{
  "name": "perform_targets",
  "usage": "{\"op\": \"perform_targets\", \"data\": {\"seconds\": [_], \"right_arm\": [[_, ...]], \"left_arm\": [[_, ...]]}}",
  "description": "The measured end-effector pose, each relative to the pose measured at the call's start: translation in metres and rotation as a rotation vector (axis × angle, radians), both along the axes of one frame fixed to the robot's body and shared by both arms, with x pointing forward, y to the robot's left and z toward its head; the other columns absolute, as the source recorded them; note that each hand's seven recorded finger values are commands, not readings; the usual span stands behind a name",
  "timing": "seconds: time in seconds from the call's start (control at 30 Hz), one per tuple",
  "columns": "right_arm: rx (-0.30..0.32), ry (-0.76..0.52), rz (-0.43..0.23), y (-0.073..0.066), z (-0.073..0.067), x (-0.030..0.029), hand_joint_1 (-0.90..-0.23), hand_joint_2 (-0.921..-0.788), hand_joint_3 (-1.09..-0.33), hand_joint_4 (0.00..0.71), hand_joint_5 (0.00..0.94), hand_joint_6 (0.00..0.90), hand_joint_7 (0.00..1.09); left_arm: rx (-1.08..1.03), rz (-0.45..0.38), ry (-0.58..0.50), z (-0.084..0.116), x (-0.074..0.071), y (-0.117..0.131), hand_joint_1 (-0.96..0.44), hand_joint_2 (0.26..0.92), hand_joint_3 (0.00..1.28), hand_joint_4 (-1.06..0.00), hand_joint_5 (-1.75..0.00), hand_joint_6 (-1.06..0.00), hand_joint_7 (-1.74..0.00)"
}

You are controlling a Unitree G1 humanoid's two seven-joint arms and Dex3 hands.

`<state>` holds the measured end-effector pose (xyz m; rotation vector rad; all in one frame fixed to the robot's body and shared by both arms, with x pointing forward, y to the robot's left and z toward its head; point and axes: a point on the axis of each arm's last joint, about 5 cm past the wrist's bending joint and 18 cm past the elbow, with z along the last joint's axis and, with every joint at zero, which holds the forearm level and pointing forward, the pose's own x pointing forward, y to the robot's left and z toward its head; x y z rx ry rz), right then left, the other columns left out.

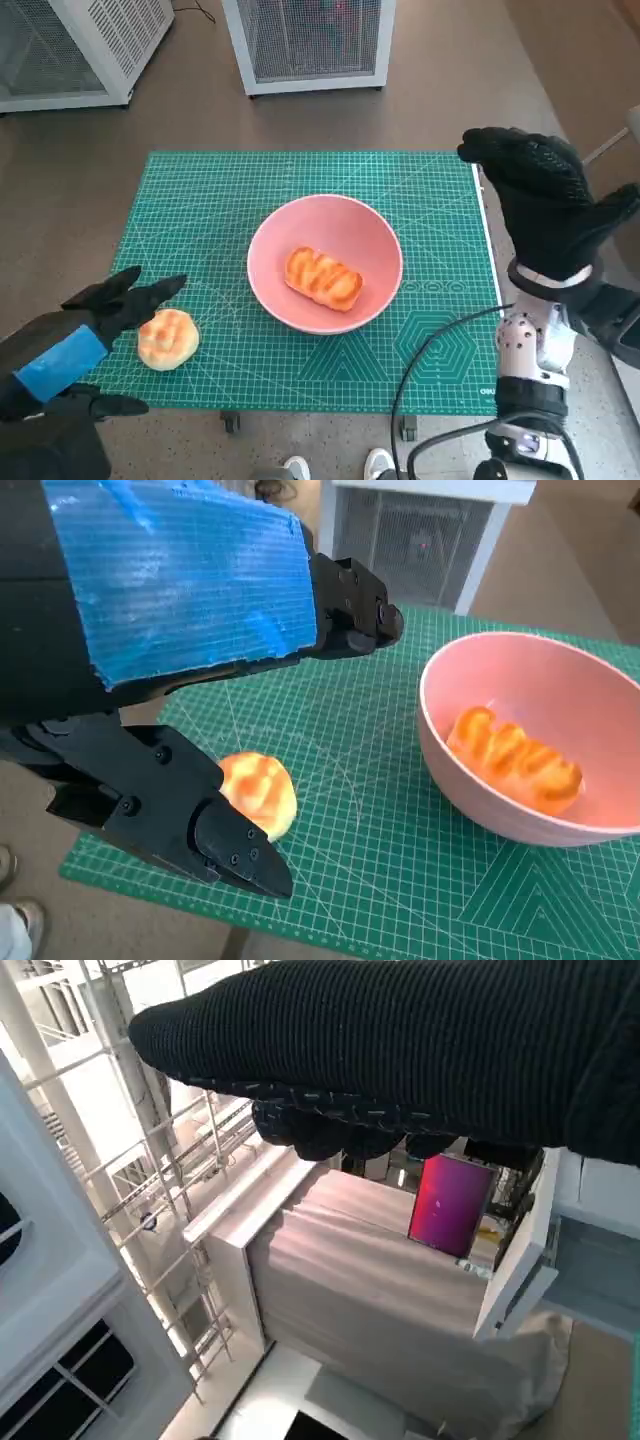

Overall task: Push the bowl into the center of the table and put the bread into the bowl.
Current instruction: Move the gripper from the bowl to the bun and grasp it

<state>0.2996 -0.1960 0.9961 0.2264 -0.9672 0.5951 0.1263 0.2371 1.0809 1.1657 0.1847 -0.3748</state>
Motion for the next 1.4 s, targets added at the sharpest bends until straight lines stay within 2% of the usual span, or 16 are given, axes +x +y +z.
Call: {"op": "perform_targets", "data": {"seconds": [0.23, 0.83, 1.17, 1.4], "right_arm": [[-0.002, 0.009, 0.001, -0.001, -0.001, 0.0003, -0.523, -0.921, -0.528, 0.265, 0.003, 0.366, 0.00], [-0.024, 0.020, -0.013, -0.010, 0.001, 0.0001, -0.522, -0.921, -0.524, 0.274, 0.004, 0.372, 0.00], [-0.029, 0.017, -0.019, -0.012, 0.002, -0.0002, -0.524, -0.921, -0.525, 0.277, 0.004, 0.375, 0.00], [-0.031, 0.013, -0.019, -0.012, 0.003, -0.0004, -0.529, -0.921, -0.526, 0.277, 0.003, 0.376, 0.00]], "left_arm": [[0.004, 0.019, 0.038, -0.012, 0.011, -0.003, -0.11, 0.717, 0.00, -0.10, -0.01, -0.26, -0.02], [0.122, 0.123, 0.023, -0.056, 0.045, -0.015, -0.12, 0.731, 0.01, -0.16, -0.01, -0.33, -0.02], [0.162, 0.179, 0.085, -0.075, 0.060, -0.018, -0.09, 0.740, 0.01, -0.20, -0.01, -0.34, -0.01], [0.186, 0.226, 0.119, -0.083, 0.065, -0.017, 0.00, 0.765, 0.02, -0.29, -0.03, -0.44, -0.04]]}}
